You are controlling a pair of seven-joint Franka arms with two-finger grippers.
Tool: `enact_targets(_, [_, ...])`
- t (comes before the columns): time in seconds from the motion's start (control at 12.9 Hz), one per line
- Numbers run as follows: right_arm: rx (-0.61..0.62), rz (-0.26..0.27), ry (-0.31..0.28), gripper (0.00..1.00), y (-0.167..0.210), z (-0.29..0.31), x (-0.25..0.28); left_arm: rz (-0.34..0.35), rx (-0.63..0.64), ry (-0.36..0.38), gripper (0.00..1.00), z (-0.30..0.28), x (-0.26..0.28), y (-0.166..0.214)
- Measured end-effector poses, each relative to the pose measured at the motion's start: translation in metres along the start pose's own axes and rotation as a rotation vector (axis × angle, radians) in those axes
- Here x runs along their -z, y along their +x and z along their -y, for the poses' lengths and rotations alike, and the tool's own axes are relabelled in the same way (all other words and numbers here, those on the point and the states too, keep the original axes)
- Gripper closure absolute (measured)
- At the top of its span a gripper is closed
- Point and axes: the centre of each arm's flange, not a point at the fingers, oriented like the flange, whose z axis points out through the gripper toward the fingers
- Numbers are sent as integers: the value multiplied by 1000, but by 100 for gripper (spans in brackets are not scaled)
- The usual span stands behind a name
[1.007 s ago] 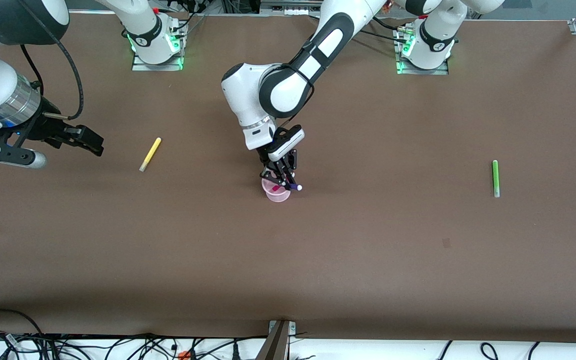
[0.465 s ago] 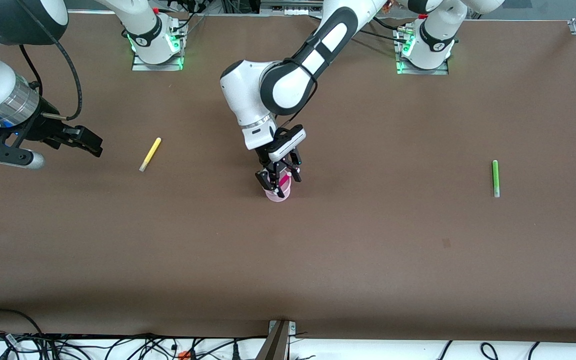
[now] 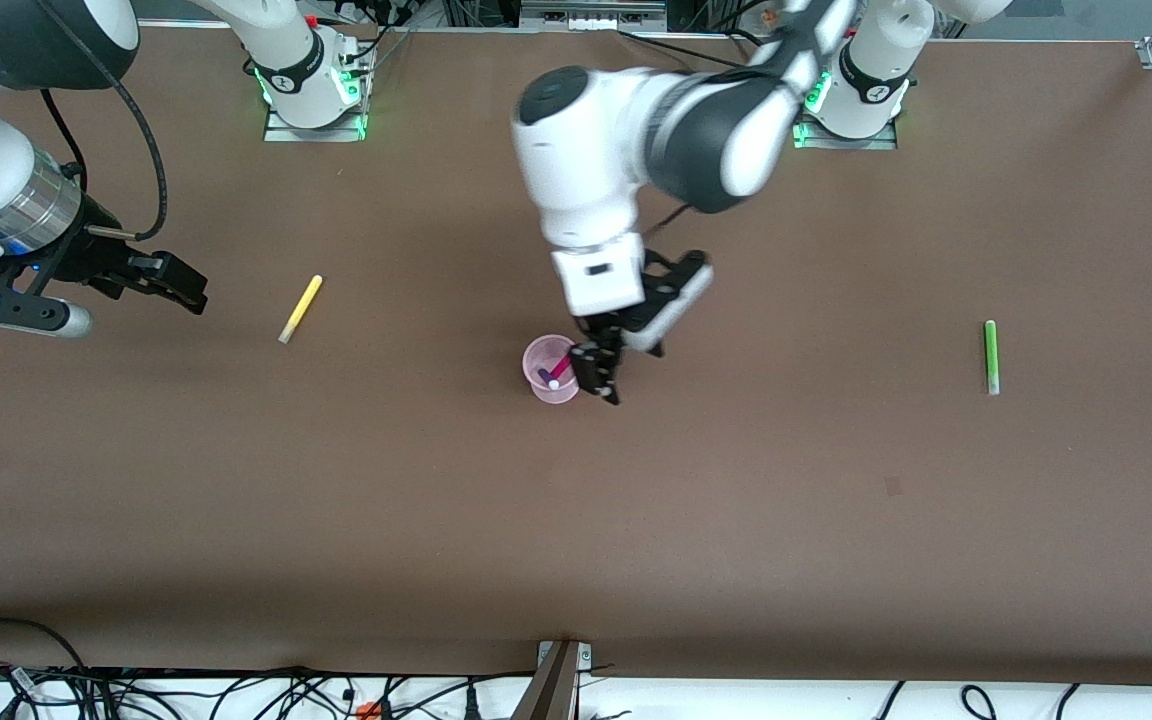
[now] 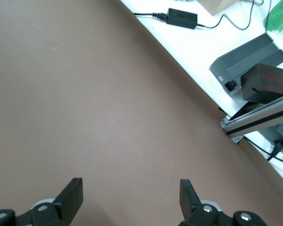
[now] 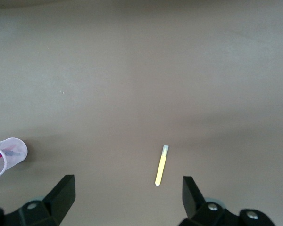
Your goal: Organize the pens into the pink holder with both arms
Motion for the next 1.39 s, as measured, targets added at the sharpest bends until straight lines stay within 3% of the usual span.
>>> enact_targets(0.08, [0, 0, 0, 0, 0, 0, 0, 60, -46, 22, 1, 10, 9, 32])
enact_targets(0.15, [0, 0, 0, 0, 0, 0, 0, 115, -96, 45, 0, 22, 15, 63])
enact_targets(0.46, [0, 0, 0, 0, 0, 0, 0, 297, -315, 105, 0, 81, 20, 181])
enact_targets(0.7, [0, 0, 0, 0, 0, 0, 0, 394, -489, 122, 0, 126, 13, 248])
enact_targets(1.08, [0, 1, 0, 0, 0, 1, -1, 516, -780, 102, 0, 210, -24, 320])
enact_targets(1.24, [0, 2, 0, 0, 0, 1, -1, 556, -853, 85, 0, 241, -41, 341])
enact_targets(1.39, [0, 2, -1, 0, 0, 1, -1, 553, -884, 61, 0, 263, -53, 351])
